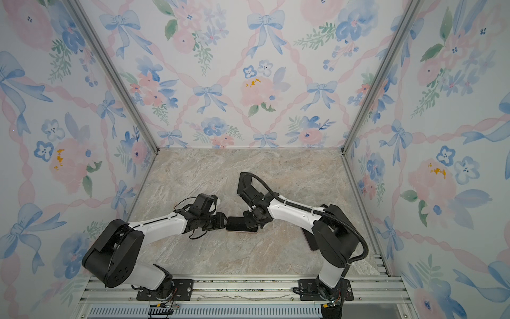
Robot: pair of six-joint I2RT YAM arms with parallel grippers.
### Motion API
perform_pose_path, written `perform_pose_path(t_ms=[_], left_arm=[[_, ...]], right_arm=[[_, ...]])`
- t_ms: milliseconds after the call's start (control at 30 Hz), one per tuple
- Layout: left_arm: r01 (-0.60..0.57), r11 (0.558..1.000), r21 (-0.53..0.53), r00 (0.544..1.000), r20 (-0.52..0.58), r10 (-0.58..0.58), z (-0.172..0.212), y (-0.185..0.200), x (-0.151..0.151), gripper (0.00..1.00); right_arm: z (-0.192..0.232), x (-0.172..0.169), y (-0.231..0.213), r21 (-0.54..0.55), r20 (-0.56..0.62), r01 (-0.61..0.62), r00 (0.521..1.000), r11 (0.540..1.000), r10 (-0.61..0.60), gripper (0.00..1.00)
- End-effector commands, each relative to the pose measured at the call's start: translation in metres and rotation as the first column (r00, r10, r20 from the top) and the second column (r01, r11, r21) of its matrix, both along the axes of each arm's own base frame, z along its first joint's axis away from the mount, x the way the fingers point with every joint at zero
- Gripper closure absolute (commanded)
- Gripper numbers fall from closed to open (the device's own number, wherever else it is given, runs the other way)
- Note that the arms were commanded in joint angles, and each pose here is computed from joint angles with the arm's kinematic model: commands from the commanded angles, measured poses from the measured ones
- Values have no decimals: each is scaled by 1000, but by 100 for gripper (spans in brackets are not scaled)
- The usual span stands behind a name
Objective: Put the phone into the phone case
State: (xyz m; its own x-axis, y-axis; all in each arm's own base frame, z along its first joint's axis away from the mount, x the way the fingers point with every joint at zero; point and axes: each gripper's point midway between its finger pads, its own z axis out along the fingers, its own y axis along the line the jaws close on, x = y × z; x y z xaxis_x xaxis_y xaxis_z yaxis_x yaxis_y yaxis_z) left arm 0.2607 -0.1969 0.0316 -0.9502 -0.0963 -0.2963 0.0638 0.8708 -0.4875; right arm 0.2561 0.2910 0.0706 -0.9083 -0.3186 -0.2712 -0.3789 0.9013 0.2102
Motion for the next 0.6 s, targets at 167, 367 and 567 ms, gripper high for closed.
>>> perform_pose_path(t_ms=[167, 367, 567], left_arm=[[75, 994, -76, 992, -95, -82, 4, -14, -51, 44], [96, 990, -100, 988, -108, -107, -3, -29, -69, 44], [100, 989, -104, 986, -124, -113, -20, -38, -70, 51]], right_arm=[[-7, 38, 12, 121, 13, -83, 997, 989, 82, 45], [-28, 50, 15, 204, -75, -71, 993, 976, 88, 44], [-37, 38, 15, 227, -123, -65, 988, 972, 95, 46]])
